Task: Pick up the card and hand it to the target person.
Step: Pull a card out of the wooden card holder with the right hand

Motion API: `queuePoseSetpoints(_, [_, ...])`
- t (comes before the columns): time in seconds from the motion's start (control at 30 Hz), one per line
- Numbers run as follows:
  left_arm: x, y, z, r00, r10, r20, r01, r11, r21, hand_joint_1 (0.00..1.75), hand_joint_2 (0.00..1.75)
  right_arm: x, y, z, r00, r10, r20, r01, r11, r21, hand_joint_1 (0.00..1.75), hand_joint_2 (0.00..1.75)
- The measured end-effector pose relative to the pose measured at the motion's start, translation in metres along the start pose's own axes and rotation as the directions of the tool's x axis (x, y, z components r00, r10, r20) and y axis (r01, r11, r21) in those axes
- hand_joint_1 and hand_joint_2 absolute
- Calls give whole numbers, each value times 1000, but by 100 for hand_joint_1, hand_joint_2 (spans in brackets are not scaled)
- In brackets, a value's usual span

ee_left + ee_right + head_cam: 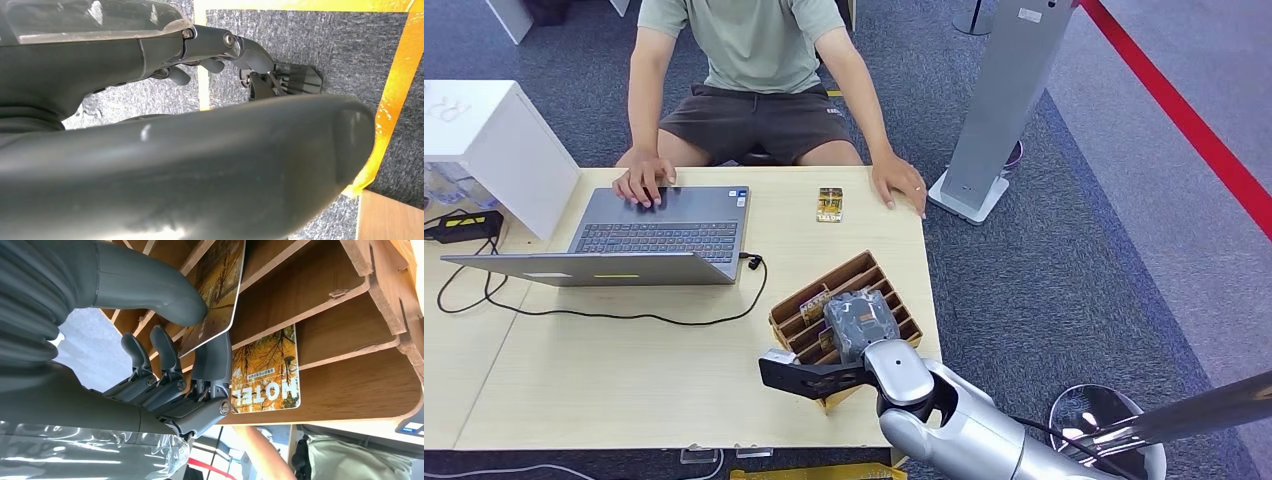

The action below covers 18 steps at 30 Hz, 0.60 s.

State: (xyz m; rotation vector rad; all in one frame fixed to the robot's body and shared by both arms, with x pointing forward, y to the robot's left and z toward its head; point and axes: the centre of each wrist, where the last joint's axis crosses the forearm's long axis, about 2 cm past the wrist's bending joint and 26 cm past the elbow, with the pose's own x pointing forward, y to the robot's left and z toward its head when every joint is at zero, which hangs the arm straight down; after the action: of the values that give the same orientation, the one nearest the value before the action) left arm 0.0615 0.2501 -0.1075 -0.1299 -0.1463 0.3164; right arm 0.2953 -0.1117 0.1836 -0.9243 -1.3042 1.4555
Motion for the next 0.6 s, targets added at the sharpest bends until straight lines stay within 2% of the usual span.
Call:
queuePoseSetpoints(0.43, [0, 0, 0, 1000, -13, 17, 13, 1000, -8, 0, 0, -2, -1, 0, 1000, 2, -24, -2, 1000, -21, 136, 175])
queuePoseSetpoints(0.6, [0, 0, 0, 1000, -19, 16, 19, 1000, -12, 0, 0, -5, -15, 0, 999, 7, -38, -10, 998, -69, 136, 175])
